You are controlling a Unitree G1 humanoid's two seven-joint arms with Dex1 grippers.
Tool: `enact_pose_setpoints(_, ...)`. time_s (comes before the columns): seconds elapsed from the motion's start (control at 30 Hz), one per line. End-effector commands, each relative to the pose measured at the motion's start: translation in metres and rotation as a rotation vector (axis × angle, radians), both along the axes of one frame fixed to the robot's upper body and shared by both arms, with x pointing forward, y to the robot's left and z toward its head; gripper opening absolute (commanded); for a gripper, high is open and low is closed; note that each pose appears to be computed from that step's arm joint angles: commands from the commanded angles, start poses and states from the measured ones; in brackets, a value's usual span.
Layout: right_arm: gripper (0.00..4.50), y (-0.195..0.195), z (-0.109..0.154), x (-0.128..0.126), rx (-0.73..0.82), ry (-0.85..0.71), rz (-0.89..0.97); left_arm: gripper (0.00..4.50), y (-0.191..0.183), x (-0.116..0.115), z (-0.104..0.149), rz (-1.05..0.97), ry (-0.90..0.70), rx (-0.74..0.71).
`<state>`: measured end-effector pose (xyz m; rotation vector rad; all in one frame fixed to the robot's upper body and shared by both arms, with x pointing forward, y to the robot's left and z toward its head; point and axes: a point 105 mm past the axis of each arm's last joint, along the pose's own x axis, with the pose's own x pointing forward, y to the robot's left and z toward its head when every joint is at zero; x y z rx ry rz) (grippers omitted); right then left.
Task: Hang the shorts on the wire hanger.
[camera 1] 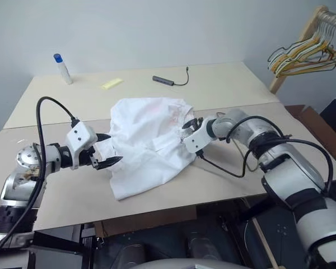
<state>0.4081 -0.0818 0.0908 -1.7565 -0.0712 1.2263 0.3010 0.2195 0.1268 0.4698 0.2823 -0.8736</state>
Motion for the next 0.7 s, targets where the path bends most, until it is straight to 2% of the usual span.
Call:
enact_pose_setpoints(0.03, 1.91, -0.002, 0.019, 0.007, -0.014, -0.05, 0.011, 4.5, -0.005, -0.004, 0.016, -0.023, -0.053, 0.002)
enact_pose_setpoints(0.13, 0.94, -0.006, 0.022, 0.008, -0.017, -0.053, 0.01, 4.5, -0.01, -0.007, 0.015, -0.039, -0.045, 0.005)
enact_pose_setpoints(0.17, 0.46, -0.008, 0.024, 0.007, -0.016, -0.054, 0.012, 4.5, -0.012, -0.007, 0.014, -0.045, -0.043, 0.007)
enact_pose_setpoints(0.23, 0.01, -0.009, 0.027, 0.006, -0.002, -0.054, 0.018, 4.5, -0.017, -0.009, 0.012, -0.061, -0.039, 0.018)
enact_pose_setpoints(0.43, 0.01, -0.017, 0.045, -0.004, 0.057, -0.055, 0.023, 4.5, -0.04, -0.019, 0.007, -0.148, -0.01, 0.058)
enact_pose_setpoints(0.7, 0.01, -0.03, 0.054, -0.026, 0.116, -0.023, -0.041, 4.5, -0.06, -0.027, -0.023, -0.165, 0.072, 0.137)
